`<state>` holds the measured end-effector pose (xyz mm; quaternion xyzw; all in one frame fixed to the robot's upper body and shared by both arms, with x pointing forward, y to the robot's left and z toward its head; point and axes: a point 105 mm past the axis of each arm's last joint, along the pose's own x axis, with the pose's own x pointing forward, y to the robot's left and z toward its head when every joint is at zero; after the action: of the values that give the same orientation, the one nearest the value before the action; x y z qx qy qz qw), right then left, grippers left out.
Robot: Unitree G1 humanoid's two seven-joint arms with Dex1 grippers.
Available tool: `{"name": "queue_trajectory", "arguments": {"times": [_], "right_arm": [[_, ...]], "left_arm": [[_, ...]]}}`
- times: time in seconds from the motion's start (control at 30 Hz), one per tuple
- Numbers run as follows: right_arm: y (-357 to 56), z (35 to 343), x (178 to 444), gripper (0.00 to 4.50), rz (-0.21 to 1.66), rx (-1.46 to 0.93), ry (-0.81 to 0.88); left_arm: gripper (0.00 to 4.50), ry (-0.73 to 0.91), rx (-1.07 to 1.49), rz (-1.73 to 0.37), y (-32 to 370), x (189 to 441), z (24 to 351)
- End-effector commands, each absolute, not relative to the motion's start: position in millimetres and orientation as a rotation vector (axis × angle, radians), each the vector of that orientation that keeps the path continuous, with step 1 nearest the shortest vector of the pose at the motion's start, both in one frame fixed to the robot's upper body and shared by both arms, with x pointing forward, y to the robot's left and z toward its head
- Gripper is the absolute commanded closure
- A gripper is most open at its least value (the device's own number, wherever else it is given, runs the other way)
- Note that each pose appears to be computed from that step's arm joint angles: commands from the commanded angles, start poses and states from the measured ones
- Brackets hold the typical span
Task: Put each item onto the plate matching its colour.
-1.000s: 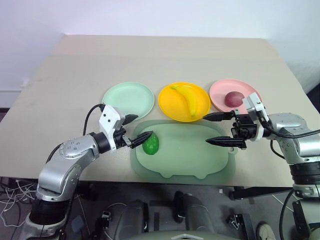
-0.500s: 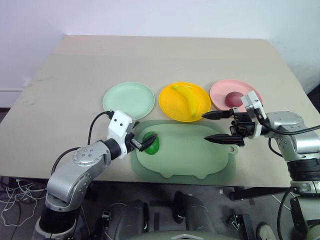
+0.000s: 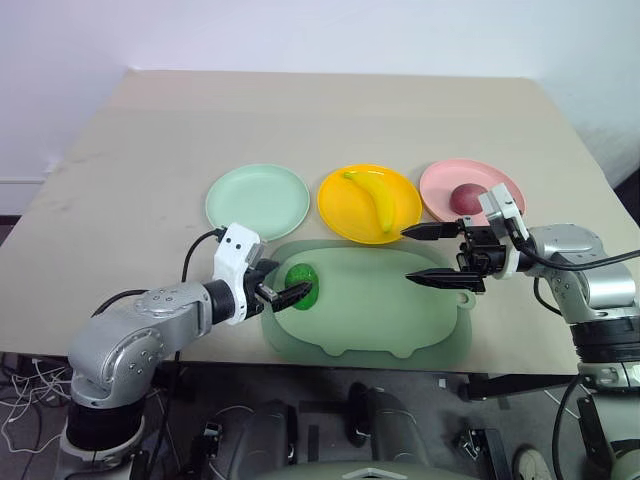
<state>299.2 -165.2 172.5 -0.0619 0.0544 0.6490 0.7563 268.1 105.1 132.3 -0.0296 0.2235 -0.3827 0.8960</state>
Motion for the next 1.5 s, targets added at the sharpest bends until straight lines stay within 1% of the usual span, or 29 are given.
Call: {"name": "queue_trajectory", "arguments": {"times": [0.03,0.13,0.3,0.37,0.47,0.6,0.63,0.67,0.83,1.07,1.17,1.27,1.3,1.4,1.5], "right_arm": [[-164.1,183.1,297.6,0.05,1.415,-0.165,0.059],[-164.3,183.4,298.7,0.05,1.407,-0.165,0.057],[-165.0,184.4,300.1,0.05,1.404,-0.168,0.060],[-165.0,184.9,300.3,0.05,1.403,-0.173,0.061],[-164.9,186.8,301.7,0.00,1.398,-0.182,0.057],[-164.5,188.4,302.7,0.00,1.397,-0.187,0.053],[-164.5,188.6,302.8,0.00,1.397,-0.188,0.053],[-164.4,188.7,303.5,0.00,1.393,-0.189,0.052],[-164.0,188.2,303.1,0.00,1.395,-0.192,0.056],[-162.9,187.7,302.6,0.00,1.392,-0.188,0.052],[-163.2,186.7,302.4,0.00,1.393,-0.177,0.056],[-164.3,185.9,304.1,0.00,1.380,-0.182,0.057],[-164.3,186.5,304.0,0.00,1.380,-0.181,0.056],[-164.6,187.1,304.4,0.00,1.376,-0.182,0.056],[-165.3,187.1,304.6,0.00,1.375,-0.181,0.060]], "left_arm": [[0.00,0.466,-0.095,-0.830,101.7,265.7,138.3],[0.00,0.509,-0.112,-0.852,96.6,263.8,134.5],[0.00,0.515,-0.101,-0.826,93.5,266.2,131.0],[0.00,0.518,-0.133,-0.856,89.1,263.7,131.3],[0.60,0.517,-0.132,-0.864,86.7,262.2,131.8],[1.91,0.506,-0.103,-0.840,90.1,264.0,133.0],[2.18,0.506,-0.099,-0.838,90.2,263.8,132.8],[2.31,0.513,-0.111,-0.844,89.1,262.9,132.0],[2.39,0.486,-0.100,-0.888,84.0,261.3,138.1],[2.39,0.452,-0.059,-0.876,91.9,268.8,145.1],[2.39,0.408,-0.035,-0.874,93.6,272.5,152.6],[2.39,0.253,0.005,-0.848,93.1,280.6,171.0],[2.39,0.230,0.007,-0.835,93.9,283.3,172.5],[2.39,0.090,-0.048,-0.860,88.5,286.8,183.8],[2.39,0.044,-0.054,-0.849,89.3,288.6,185.5]]}}
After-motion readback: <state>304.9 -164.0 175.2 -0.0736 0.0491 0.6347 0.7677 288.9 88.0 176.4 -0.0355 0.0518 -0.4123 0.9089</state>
